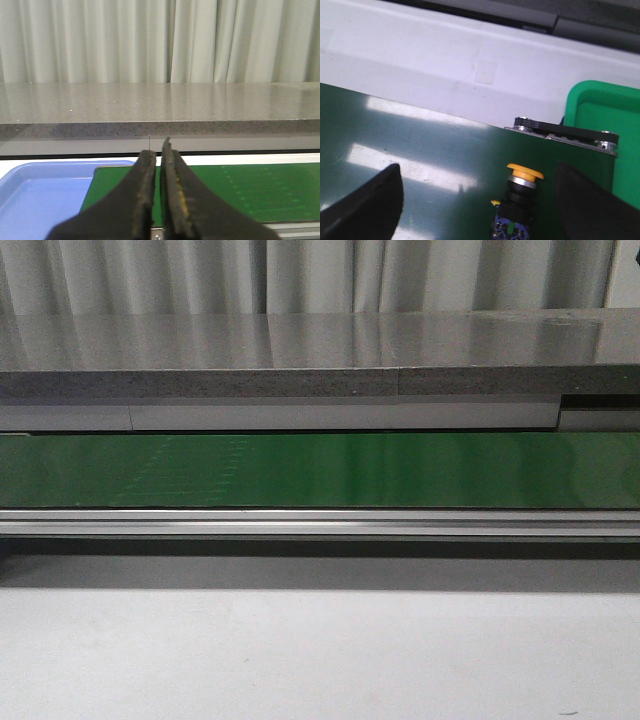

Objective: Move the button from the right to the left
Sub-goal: 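Lower the button onto the belt, open the right gripper, withdraw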

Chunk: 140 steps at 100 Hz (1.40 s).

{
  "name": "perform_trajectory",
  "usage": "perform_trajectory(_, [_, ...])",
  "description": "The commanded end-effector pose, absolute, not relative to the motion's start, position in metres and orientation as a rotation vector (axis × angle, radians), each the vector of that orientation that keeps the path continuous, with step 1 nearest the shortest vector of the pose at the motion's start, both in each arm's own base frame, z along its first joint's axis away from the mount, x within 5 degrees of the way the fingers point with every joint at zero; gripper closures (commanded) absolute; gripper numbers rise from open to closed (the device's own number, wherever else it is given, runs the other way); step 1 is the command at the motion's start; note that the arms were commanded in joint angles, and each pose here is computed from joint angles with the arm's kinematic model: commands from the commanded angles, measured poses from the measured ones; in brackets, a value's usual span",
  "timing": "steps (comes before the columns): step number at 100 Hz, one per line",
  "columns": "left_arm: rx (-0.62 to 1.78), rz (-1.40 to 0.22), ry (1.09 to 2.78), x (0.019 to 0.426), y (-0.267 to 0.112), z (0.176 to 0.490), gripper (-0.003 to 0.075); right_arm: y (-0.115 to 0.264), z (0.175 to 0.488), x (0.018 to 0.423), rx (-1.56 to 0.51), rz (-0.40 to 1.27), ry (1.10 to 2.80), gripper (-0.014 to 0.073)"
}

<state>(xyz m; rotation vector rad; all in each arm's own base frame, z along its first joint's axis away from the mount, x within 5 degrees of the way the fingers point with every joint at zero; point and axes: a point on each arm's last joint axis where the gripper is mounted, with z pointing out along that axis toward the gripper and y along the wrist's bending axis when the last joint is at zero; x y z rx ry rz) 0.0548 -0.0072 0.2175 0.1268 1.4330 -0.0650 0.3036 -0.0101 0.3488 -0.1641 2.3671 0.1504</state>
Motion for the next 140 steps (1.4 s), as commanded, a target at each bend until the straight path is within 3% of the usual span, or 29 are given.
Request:
perform_trajectory(1, [0.120,-0.094,1.358,0.052,-0.008,0.213,0.0715,0.000,0.374,0.281,-0.184,0.116,2.195,0.0025])
perform_trajectory(61, [0.120,-0.094,1.358,0.052,-0.008,0.213,0.0715,0.005,0.323,0.120,-0.120,0.000,1.817,0.0025])
perform_trajectory(98, [0.120,-0.094,1.358,0.052,-0.008,0.213,0.0715,0.006,0.305,0.077,-0.117,-0.014,1.689,0.0029])
perform_trajectory(112, [0.120,-0.094,1.358,0.052,-0.008,0.213,0.0715,0.006,0.305,0.077,-0.117,-0.015,1.686,0.0144])
perform_trajectory(140, [0.120,-0.094,1.358,0.052,-0.008,0.213,0.0715,0.006,0.305,0.077,-0.117,-0.015,1.687,0.0547])
